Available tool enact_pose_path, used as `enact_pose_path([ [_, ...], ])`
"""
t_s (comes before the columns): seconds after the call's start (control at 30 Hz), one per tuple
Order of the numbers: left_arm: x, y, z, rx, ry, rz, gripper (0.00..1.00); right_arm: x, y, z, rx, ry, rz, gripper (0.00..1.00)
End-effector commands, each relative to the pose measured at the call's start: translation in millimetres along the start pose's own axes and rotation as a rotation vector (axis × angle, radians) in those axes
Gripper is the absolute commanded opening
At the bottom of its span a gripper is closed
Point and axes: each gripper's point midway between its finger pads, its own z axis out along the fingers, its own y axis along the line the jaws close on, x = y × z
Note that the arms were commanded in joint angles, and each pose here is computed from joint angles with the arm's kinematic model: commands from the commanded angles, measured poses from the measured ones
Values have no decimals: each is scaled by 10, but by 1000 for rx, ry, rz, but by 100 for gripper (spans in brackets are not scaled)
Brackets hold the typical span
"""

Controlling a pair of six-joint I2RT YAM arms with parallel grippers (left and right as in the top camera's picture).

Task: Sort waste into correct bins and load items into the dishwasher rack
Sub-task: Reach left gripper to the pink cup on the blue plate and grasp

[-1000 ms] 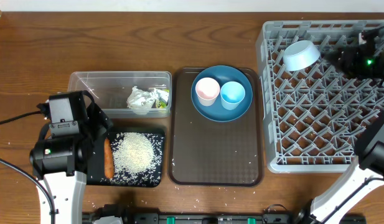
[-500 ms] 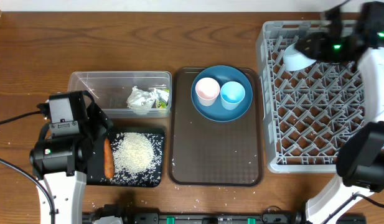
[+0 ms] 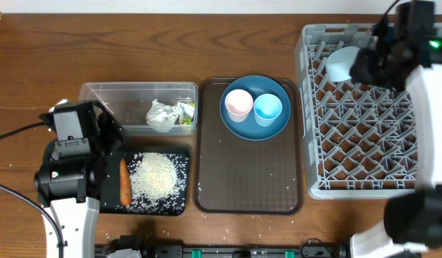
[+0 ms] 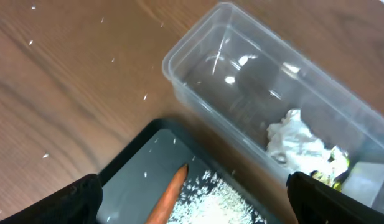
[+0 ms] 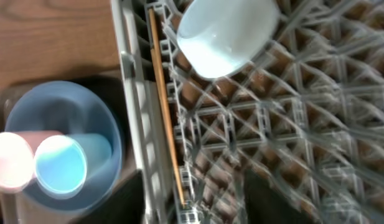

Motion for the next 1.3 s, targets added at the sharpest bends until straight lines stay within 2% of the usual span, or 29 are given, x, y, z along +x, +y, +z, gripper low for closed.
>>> enact_pose_path([
  [0.0, -75, -92, -13, 45, -19, -41, 97, 113, -56, -329, 48, -24, 15, 70],
  [0.07, 33, -306, -44, 170, 49, -56, 97, 253, -65, -425, 53, 9, 17, 75],
  [0.17, 246, -868, -218, 484, 188, 6, 97, 409, -76, -486, 60, 57, 21, 83],
  [0.23, 404, -1103, -276, 570, 267, 20, 97, 486, -80, -497, 63, 87, 22, 86],
  [0.37, 693, -1446, -243, 591, 336, 108, 96, 585, -97, -509, 71, 127, 26, 91],
  [0.47, 839, -1723, -267, 595, 343, 196, 91, 619, -100, -513, 73, 141, 26, 94],
  [0.63, 911, -2319, -525, 636, 390, 355, 88, 693, -110, -525, 77, 172, 29, 94],
  [0.73, 842, -2576, -579, 573, 404, 443, 84, 721, -113, -530, 79, 183, 30, 94],
  [0.87, 865, -2832, -424, 483, 442, 501, 77, 742, -116, -534, 81, 192, 30, 92],
  [1.17, 1348, -2928, 329, 323, 547, 563, 76, 770, -121, -538, 83, 203, 31, 92],
  [1.27, 1459, -2928, 459, 298, 571, 575, 71, 771, -121, -539, 83, 204, 31, 91],
])
